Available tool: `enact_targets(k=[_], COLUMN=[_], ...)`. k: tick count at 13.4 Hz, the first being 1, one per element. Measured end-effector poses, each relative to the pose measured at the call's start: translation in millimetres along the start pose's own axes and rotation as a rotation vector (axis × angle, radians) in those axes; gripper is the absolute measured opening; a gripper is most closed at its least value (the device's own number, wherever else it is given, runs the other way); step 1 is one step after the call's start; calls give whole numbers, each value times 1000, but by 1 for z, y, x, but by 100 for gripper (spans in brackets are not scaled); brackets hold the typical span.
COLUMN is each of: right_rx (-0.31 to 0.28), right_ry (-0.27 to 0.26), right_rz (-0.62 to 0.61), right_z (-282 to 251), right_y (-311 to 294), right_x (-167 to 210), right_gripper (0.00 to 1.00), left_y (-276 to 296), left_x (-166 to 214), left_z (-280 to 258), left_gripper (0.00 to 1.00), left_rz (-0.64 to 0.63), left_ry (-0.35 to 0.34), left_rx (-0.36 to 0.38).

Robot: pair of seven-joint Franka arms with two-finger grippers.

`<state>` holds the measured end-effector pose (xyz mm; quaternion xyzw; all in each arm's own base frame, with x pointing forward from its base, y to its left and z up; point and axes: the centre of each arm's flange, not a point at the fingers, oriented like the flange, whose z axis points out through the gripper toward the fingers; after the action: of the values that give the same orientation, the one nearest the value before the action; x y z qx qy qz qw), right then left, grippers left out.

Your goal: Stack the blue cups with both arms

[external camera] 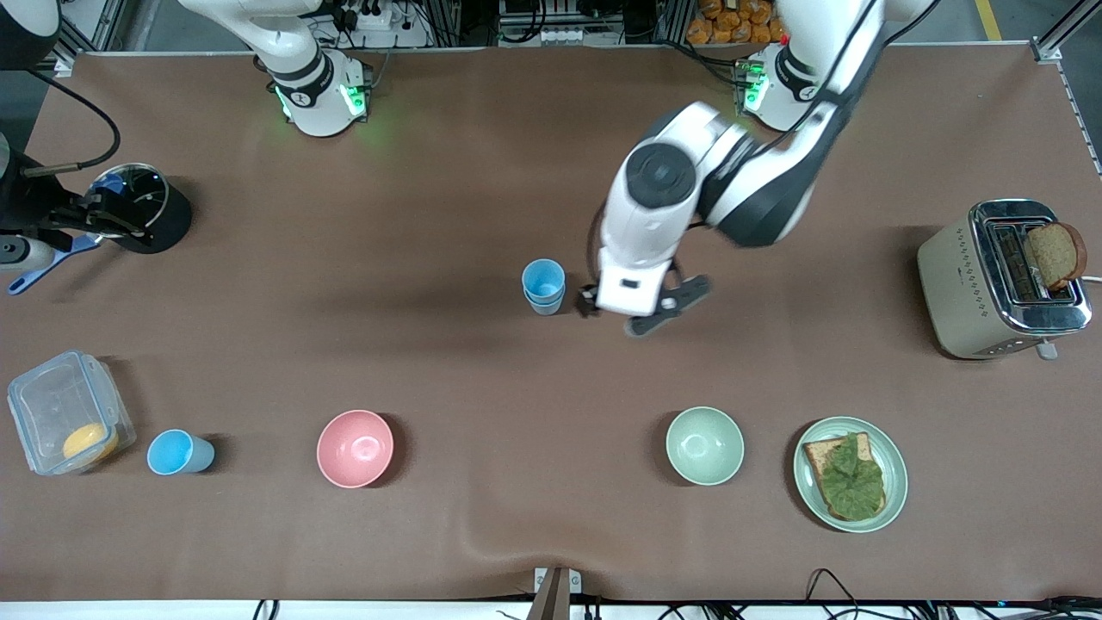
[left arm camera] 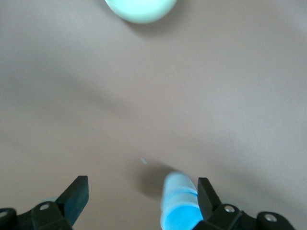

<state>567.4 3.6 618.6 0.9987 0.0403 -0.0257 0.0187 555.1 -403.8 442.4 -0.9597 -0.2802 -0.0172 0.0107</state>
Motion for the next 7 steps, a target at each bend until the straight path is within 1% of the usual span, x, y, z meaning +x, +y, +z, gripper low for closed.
enact_targets(k=[1,2,4,7], right_rx=[0,-1,-1,-1], right_ry=[4,9,15,18], right_rz=[-4,-7,-9,-9], right_z=[-2,-4,-7,-7], right_y=[-2,-4,-5,-5], right_x=[0,0,0,1], right_gripper=[100,100,100,100], left_y=[-14,-26,-50,-100], left_x=[10,20,49,109], left_z=[-20,-39,-69,-104], left_gripper=[100,100,100,100], left_rz=[10,34,106,263], left_ry=[49,79,109,125], left_rx=[30,42,33,21])
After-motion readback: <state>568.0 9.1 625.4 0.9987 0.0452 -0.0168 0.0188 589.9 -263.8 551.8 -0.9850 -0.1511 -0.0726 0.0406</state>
